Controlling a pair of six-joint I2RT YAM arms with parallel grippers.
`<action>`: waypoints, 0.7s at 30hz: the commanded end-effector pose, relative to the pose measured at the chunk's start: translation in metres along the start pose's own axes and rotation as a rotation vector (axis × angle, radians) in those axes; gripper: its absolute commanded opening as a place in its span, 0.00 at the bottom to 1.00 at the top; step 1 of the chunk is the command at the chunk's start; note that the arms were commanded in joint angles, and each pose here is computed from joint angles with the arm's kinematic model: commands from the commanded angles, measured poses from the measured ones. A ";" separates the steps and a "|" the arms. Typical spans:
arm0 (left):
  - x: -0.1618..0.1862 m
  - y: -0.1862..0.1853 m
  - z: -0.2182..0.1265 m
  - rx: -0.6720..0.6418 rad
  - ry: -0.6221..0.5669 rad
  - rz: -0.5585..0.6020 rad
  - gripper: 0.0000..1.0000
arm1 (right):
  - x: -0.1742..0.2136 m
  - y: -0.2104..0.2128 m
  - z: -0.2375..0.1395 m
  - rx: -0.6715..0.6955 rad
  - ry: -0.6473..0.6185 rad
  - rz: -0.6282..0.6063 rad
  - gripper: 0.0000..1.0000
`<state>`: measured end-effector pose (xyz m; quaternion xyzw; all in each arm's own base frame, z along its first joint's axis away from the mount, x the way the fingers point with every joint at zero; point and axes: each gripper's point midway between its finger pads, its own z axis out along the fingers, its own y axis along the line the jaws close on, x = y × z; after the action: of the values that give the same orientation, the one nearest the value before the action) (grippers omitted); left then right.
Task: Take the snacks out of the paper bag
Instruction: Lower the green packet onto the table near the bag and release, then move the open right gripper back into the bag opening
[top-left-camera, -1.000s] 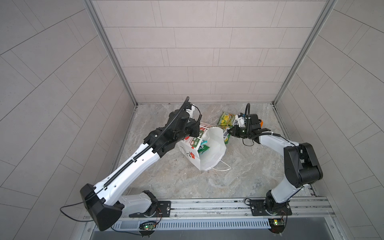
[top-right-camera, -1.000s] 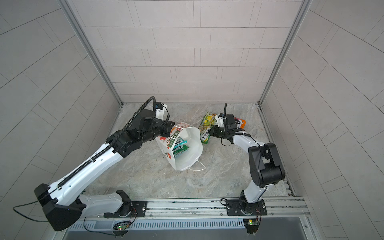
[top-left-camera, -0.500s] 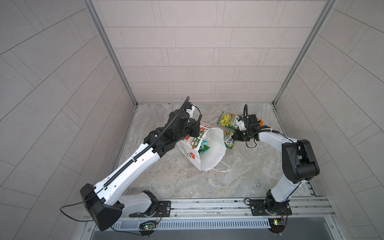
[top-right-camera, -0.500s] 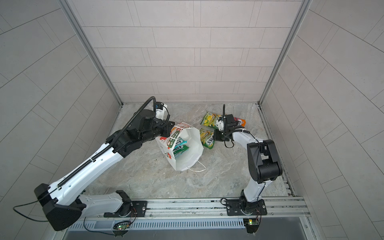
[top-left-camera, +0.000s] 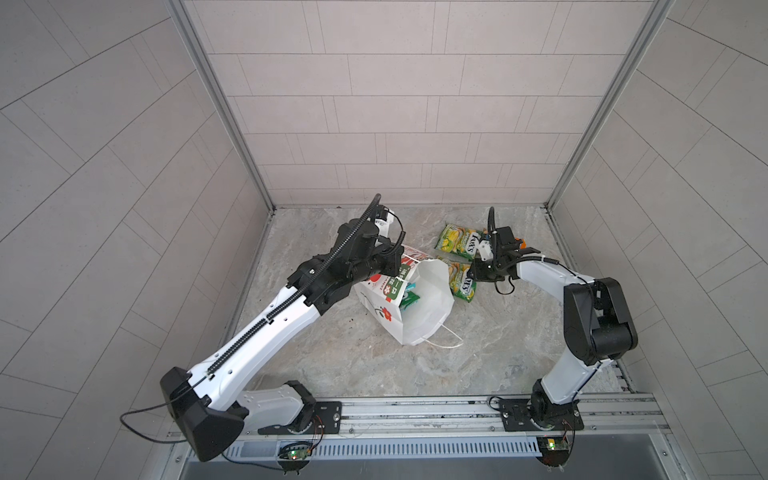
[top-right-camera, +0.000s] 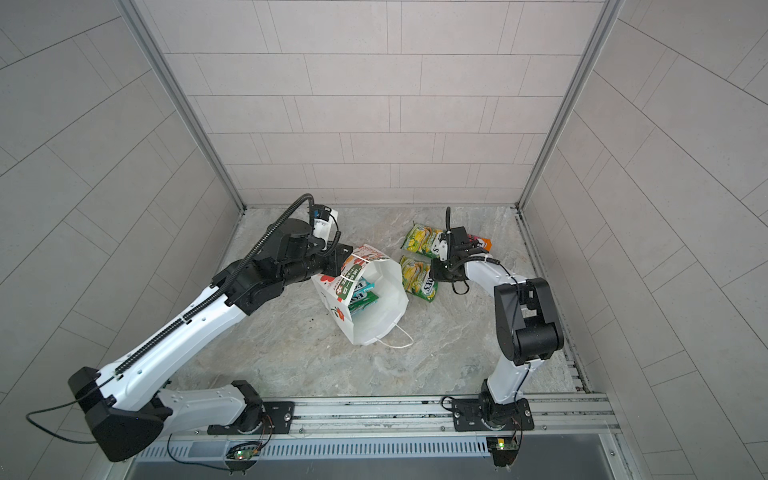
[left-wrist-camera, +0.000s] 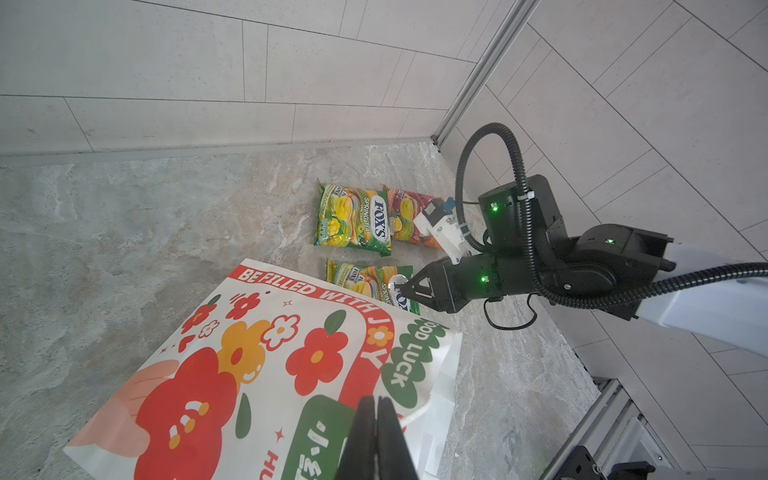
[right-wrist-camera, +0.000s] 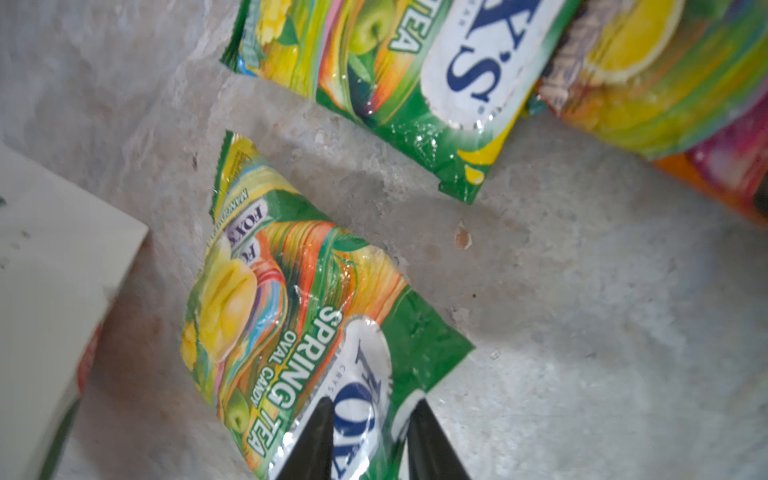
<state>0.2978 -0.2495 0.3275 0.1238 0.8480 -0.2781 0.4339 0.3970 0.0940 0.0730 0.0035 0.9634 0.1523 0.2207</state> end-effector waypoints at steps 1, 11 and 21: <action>-0.010 -0.008 -0.012 0.031 -0.032 0.021 0.00 | -0.008 -0.007 -0.018 0.058 -0.038 -0.018 0.47; -0.009 -0.009 -0.012 0.042 -0.028 0.023 0.00 | -0.013 0.031 -0.093 -0.091 -0.225 -0.024 0.56; -0.010 -0.010 -0.012 0.055 -0.054 0.012 0.00 | 0.017 0.103 -0.170 -0.495 -0.460 -0.102 0.56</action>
<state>0.2943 -0.2533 0.3291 0.1348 0.8435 -0.2894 0.4320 0.3148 0.1270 0.2080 -0.0391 0.8634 0.3068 0.3985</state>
